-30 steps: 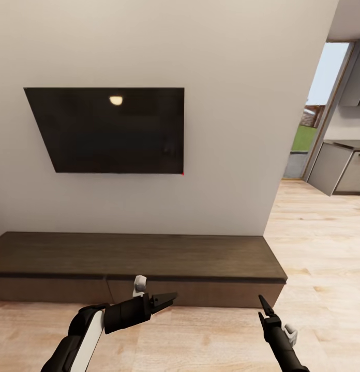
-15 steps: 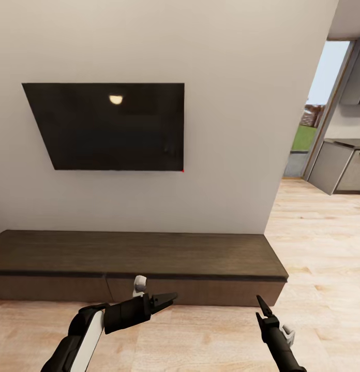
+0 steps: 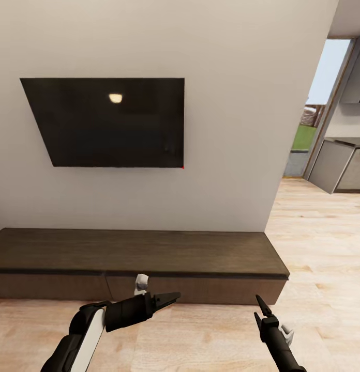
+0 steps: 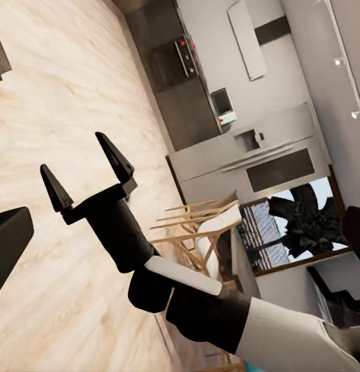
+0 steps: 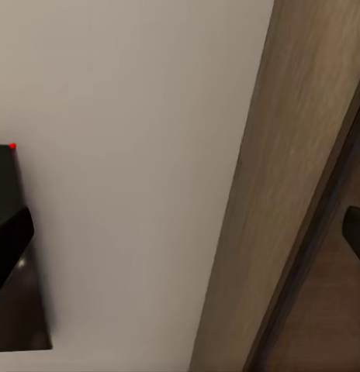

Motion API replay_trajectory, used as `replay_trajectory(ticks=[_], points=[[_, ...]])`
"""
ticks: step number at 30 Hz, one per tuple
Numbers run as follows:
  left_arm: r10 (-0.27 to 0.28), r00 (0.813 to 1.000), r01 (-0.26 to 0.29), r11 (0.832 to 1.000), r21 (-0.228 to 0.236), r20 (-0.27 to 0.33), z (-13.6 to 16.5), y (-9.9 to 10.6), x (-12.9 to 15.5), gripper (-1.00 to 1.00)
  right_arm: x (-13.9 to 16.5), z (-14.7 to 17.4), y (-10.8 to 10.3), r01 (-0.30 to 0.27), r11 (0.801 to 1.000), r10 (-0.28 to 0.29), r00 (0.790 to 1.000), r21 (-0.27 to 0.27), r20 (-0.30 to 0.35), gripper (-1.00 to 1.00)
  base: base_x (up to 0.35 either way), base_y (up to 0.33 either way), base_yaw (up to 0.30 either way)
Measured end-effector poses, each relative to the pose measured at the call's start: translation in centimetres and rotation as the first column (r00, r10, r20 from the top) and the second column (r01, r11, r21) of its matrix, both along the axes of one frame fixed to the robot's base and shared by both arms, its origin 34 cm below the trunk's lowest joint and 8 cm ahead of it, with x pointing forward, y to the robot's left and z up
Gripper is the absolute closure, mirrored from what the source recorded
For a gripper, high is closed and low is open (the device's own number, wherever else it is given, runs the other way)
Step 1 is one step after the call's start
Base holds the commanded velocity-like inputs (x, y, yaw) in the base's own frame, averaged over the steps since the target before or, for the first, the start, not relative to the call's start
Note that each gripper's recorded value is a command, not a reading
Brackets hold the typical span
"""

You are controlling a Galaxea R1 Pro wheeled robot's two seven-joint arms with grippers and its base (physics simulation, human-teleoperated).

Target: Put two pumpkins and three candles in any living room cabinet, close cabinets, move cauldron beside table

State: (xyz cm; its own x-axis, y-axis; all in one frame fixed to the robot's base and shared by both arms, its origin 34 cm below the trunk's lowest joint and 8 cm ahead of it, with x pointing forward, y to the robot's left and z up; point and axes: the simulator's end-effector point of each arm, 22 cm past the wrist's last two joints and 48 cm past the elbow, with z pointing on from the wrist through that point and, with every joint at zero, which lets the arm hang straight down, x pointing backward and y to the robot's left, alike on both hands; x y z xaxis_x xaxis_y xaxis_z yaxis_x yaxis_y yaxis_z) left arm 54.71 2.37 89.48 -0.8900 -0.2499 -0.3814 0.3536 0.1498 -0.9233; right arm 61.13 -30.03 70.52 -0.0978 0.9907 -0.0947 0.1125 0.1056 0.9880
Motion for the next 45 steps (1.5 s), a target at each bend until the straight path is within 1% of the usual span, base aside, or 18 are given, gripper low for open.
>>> replay_trajectory(ticks=[38, 45], points=[[0.002, 1.0, -0.002, 1.0, -0.003, 0.001, -6.6, 0.1, -0.3, -1.0, -0.3, -6.3, 0.2, -0.001, 1.0, 0.001, 1.0, 0.004, 0.015, -1.0, 0.0, 0.0, 0.0], [0.001, 1.0, -0.001, 1.0, -0.004, 0.001, -7.8, 0.0, -0.5, -1.0, -0.4, -7.1, 0.1, -0.002, 1.0, 0.002, 0.999, 0.007, 0.037, -1.0, 0.0, 0.0, 0.0]])
